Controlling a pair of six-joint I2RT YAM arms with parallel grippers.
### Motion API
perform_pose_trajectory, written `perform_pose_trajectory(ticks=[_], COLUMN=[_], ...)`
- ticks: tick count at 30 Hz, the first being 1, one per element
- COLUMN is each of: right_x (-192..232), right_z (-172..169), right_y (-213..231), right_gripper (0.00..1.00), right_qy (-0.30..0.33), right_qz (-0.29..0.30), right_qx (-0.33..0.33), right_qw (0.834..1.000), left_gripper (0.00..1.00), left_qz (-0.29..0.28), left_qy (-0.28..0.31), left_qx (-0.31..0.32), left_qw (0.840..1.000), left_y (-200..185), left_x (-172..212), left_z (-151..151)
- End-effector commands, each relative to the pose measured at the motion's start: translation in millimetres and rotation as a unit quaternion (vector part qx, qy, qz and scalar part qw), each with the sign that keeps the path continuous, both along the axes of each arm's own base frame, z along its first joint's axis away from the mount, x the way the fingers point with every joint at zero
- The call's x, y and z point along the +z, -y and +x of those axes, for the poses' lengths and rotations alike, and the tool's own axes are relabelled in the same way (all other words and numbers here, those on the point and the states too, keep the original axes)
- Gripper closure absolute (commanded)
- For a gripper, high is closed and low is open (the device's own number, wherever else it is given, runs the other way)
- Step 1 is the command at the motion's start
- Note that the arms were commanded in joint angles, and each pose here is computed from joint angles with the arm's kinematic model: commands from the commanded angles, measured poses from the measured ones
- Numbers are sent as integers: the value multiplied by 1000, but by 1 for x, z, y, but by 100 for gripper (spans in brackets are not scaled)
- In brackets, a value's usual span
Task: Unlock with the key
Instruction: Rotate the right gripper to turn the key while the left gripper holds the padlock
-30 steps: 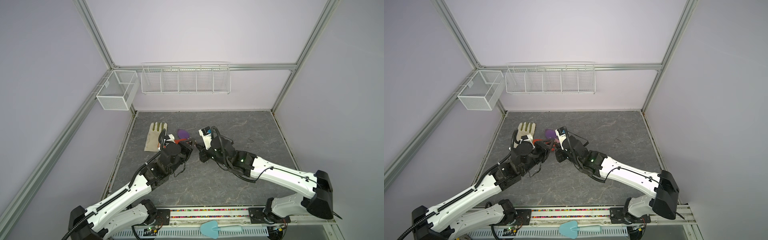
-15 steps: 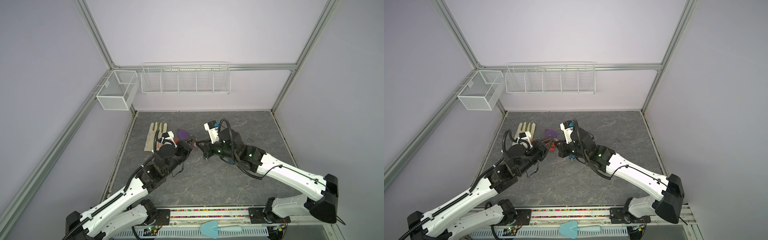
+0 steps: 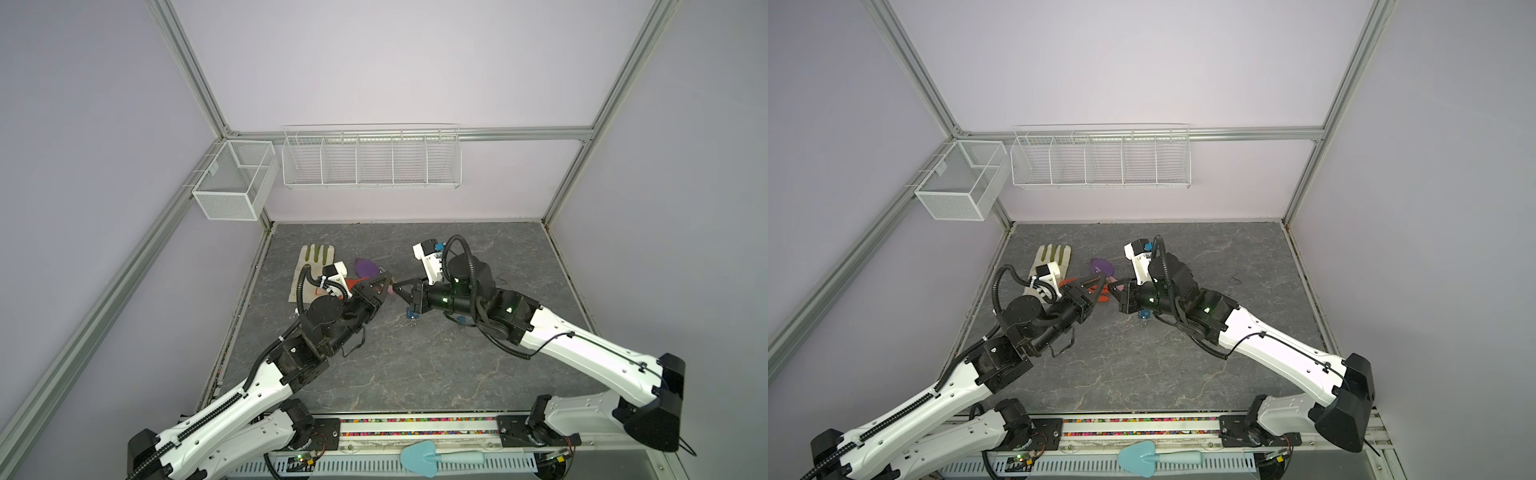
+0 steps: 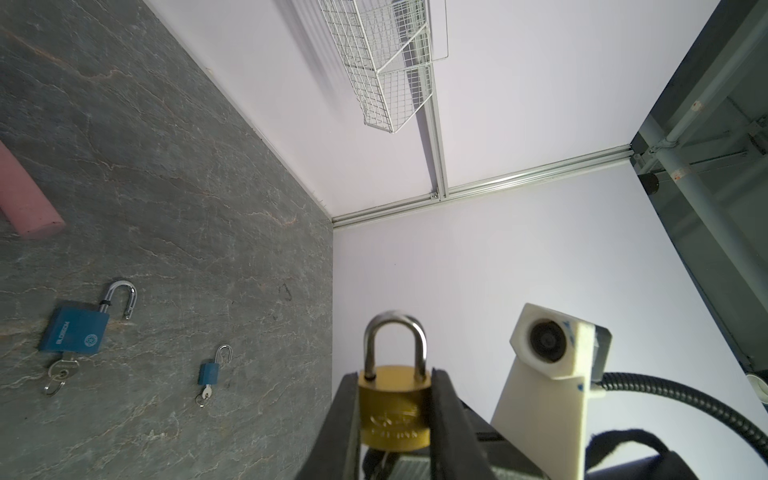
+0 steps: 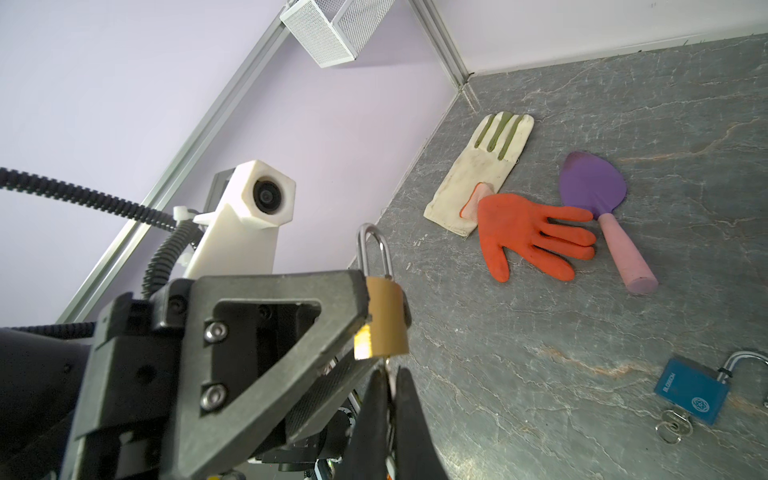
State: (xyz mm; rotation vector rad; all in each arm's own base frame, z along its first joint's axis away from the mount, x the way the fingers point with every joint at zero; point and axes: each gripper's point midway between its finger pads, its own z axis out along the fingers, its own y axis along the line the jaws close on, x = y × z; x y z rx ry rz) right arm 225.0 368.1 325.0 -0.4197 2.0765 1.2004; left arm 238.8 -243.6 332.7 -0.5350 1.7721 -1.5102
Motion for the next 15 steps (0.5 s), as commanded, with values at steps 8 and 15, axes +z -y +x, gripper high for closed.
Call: perform_pose_trajectory(ticks=[8, 15], right_x=[2, -13], right_z=[15, 14], right_y=[11, 29], right_gripper=[84, 55], right_qy=[66, 73], right_qz=[-60, -105], right_qx=[-24, -40], right_qw=[996, 991], left_gripper=[100, 100], left_qz=[52, 135], left_qy=[25, 47], left_qx=[19, 63], left_qw=[998, 988], left_y=[-3, -24], left_x=[16, 20], left_z=[4, 9])
